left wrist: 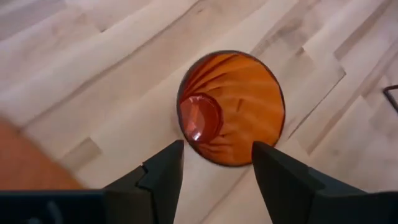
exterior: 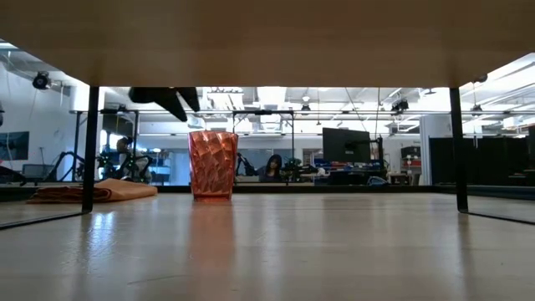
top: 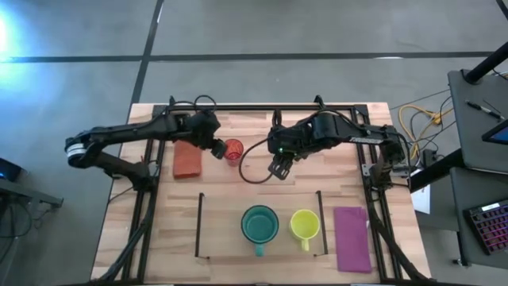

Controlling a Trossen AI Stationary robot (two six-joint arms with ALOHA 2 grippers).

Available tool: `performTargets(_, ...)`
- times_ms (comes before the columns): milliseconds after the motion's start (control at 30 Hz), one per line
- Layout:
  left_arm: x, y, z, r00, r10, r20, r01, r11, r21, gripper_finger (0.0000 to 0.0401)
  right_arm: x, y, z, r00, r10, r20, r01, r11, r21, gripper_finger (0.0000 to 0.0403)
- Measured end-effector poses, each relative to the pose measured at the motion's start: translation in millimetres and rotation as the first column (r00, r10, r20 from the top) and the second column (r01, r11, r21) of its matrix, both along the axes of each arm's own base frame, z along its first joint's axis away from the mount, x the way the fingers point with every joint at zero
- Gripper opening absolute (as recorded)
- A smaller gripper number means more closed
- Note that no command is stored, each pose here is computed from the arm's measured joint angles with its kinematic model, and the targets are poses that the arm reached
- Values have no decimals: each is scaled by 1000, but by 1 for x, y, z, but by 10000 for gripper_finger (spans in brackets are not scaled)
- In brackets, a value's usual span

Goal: Stack small to large cups/mugs on shelf
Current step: Put the red cup on the shelf

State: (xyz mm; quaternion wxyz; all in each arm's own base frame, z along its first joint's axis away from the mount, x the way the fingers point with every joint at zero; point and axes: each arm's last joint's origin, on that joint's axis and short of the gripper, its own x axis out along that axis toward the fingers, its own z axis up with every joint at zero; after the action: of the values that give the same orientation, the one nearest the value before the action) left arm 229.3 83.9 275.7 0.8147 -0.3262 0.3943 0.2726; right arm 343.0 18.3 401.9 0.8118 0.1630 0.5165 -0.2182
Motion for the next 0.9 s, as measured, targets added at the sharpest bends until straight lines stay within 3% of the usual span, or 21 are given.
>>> performTargets(200,18,9,-4,998,-33,-53,35,999,38,177,0,0,0,1000,-29,3,29,999,14,194)
performTargets(600,38,22,-48,971,-58,-234,62,998,13,171,-1,2,0,999,-37,1,37,999,20,194)
performTargets(700,40,23,-53,965,-62,-254,66,998,7,139,-2,2,-1,999,-37,-17,37,999,18,194)
performTargets(900,39,24,-53,963,-40,-267,53,998,39,15,-5,2,-2,998,-37,-43,37,999,15,194)
